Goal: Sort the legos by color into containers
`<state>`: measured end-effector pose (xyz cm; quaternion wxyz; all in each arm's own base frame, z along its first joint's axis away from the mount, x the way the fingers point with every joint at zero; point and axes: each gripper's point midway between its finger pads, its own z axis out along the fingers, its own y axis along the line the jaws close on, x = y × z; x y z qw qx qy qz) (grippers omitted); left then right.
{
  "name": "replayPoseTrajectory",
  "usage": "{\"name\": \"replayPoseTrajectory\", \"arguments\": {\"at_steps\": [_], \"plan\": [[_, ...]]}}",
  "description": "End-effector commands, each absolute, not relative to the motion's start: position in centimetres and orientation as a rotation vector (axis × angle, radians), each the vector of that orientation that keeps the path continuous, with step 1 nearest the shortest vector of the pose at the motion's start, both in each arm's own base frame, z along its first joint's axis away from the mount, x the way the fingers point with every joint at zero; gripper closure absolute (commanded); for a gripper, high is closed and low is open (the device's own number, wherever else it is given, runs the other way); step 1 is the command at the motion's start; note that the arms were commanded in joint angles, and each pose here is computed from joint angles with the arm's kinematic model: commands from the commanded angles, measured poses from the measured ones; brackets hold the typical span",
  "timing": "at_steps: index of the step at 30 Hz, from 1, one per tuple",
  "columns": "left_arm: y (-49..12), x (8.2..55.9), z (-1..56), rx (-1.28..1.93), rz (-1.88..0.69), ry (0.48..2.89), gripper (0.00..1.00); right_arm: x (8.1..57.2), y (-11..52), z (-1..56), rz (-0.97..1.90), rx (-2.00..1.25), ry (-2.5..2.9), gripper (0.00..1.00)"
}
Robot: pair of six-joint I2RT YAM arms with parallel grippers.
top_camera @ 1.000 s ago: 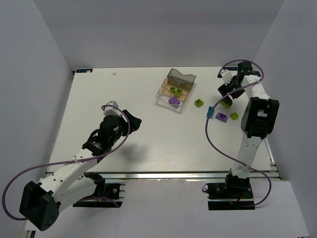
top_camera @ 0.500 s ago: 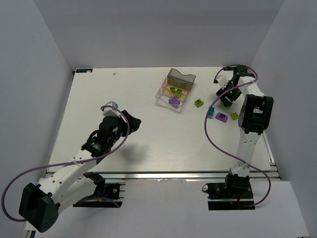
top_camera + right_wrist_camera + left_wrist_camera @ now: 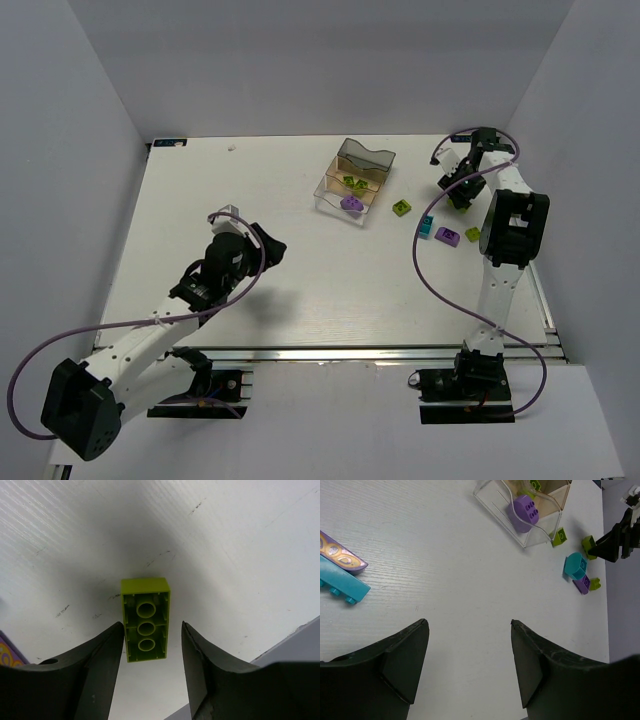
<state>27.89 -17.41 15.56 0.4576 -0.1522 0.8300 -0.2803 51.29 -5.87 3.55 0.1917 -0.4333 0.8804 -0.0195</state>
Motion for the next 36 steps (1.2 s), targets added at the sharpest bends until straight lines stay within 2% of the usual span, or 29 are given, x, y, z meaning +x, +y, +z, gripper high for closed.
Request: {"name": "replayPoseTrajectory", "arguments": {"at_steps": [1, 12, 16, 17, 20, 26, 36], "plan": [[-17.9, 28.6, 17.4, -0.362, -0.712, 2.010, 0.24, 51.5, -5.9, 3.9, -0.041, -1.289, 2.442, 0.46], [-17.9, 28.7, 17.4, -0.359, -0.711, 2.012, 0.24, 50.6, -6.3, 3.1, -0.043, -1.380, 2.474, 0.43], [-17.9, 28.6, 17.2, -0.359, -0.711, 2.016, 0.24, 50.9, -6.0, 3.7, -0.033, -1.379, 2.445, 0.58], [-17.9, 28.6, 17.2, -0.364, -0.712, 2.015, 0.24, 50.9, -5.8, 3.8, -0.028, -1.381, 2.437, 0.71], [-17.9, 28.7, 17.3, -0.365, -0.715, 2.010, 0.24, 51.0, -5.4, 4.4, -0.038, -1.389, 2.409, 0.88], [-18.0, 28.7, 17.2, -0.361, -0.718, 2.014, 0.24, 51.6, -1.5, 9.6, 0.016, -1.352, 2.261, 0.99], [-18.0, 28.6, 17.4, -0.356, -0.719, 2.011, 0.24, 50.2, 13.0, 18.7, 0.370, -1.216, 2.003, 1.00]]}}
